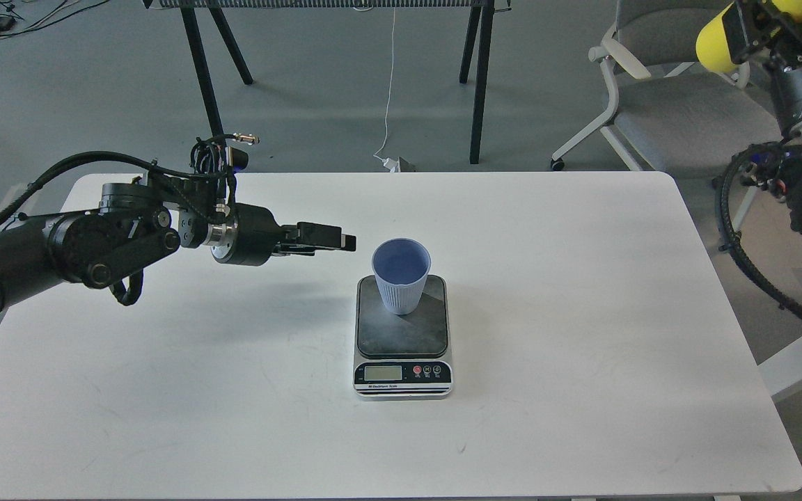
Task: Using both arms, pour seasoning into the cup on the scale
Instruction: 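Raise the yellow bottle away from the cup with the right gripper, then lower the yellow bottle upright onto the table with the right gripper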
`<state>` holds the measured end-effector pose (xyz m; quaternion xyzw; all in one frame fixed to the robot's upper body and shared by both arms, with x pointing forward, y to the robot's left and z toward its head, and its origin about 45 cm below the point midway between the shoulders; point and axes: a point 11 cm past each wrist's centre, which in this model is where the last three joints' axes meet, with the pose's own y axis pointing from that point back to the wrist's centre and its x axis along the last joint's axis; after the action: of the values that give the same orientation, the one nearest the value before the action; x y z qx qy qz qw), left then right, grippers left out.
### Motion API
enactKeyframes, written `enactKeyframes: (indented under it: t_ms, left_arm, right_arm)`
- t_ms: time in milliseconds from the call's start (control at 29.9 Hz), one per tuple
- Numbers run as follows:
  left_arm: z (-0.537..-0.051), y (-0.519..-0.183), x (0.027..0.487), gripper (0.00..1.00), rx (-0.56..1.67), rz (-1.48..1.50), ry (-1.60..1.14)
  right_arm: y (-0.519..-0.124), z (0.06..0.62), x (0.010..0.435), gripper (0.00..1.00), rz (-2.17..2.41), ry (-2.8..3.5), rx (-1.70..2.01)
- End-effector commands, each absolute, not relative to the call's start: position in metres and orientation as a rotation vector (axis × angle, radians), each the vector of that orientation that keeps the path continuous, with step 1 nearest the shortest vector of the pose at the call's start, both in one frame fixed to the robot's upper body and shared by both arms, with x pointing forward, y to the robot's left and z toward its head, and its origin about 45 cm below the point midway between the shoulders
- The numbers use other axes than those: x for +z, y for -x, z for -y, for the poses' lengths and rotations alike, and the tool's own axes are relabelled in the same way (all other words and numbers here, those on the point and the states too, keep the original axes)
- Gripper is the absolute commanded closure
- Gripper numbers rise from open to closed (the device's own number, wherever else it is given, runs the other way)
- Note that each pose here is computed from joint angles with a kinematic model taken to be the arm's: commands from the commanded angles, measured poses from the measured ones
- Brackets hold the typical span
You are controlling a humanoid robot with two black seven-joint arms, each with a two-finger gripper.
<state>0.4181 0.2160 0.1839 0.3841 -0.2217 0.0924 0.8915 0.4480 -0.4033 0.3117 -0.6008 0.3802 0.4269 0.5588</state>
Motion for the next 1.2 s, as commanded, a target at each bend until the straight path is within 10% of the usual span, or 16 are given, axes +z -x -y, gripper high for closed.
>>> enactKeyframes:
  t_ms: [0,401,836,1070,1171]
  left_arm:
    - [-0.213,-0.418,0.183,0.00,0.188,0.460,-0.794]
    - [-0.213,-0.416,0.180,0.00,0.185,0.453,-0.794]
    - [-0.216,-0.413,0.173,0.00,0.188,0.438,-0.800]
    - [-0.217,-0.413,0.173,0.00,0.190,0.438,-0.802]
    - [-0.218,-0.413,0.172,0.00,0.190,0.435,-0.802]
  right_arm:
    - [-0.416,0.412,0.252,0.98,-0.960,1.335,1.065]
    - [-0.342,0.372,0.116,0.98,-1.076,1.087,1.308]
    - [-0.313,0.337,0.072,0.96,-1.133,1.054,1.439]
    - [-0.312,0.325,0.067,0.79,-1.177,1.107,1.449]
    - [-0.312,0.325,0.068,0.56,-1.182,1.110,1.443]
